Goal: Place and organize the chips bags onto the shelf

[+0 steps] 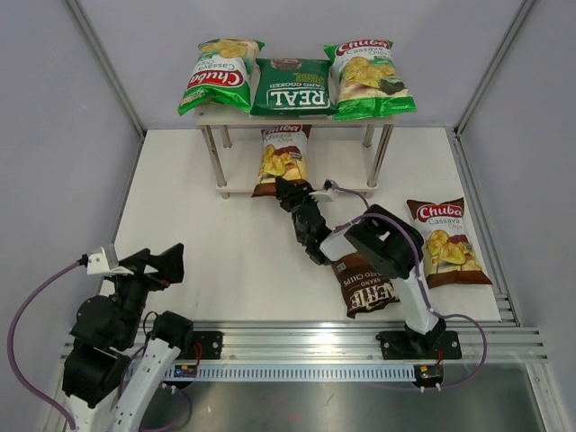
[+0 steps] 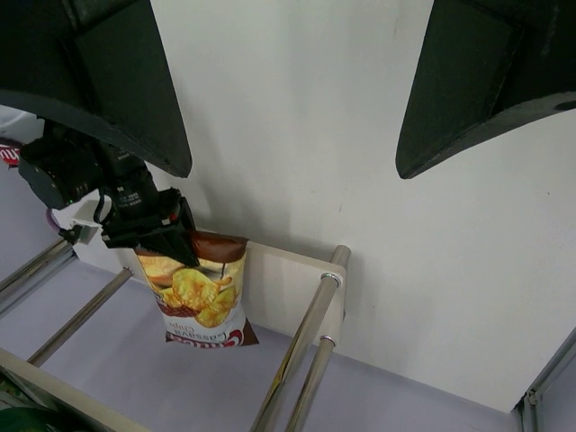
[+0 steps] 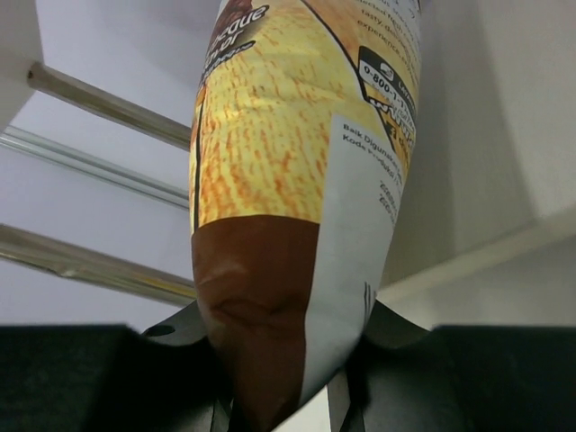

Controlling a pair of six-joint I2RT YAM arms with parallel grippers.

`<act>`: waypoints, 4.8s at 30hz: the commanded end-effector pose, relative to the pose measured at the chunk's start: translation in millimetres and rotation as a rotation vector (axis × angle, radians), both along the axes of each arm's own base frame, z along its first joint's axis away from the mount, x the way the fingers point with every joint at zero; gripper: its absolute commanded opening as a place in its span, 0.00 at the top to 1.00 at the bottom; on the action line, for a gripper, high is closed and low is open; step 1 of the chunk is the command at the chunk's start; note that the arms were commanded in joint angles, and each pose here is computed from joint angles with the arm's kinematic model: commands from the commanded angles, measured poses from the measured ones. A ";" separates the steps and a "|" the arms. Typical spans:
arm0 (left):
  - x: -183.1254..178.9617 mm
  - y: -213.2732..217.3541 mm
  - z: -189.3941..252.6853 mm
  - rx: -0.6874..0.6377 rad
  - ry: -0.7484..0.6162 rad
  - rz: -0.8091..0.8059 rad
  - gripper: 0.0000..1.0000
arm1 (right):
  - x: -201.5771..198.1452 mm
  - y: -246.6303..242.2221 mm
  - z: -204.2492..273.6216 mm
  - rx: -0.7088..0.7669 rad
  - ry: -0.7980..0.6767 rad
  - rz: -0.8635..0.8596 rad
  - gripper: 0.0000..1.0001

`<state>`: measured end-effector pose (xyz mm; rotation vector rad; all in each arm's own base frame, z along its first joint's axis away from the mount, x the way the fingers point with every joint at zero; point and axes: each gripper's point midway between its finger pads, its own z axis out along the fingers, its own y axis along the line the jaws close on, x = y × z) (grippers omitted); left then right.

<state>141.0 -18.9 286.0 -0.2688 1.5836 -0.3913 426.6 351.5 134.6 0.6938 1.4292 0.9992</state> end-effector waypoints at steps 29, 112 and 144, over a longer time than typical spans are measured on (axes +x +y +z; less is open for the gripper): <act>-8.4 -2.3 19.3 -0.016 -0.110 -0.035 0.01 | 38.6 125.1 -11.3 0.135 0.104 0.057 0.82; 14.0 -32.2 8.8 0.007 0.026 -0.142 0.01 | -88.1 8.9 40.3 -0.220 0.168 0.370 0.01; 74.9 -354.1 -160.6 -0.453 0.750 -0.627 0.01 | -254.0 -219.0 126.9 -0.608 0.238 0.311 0.00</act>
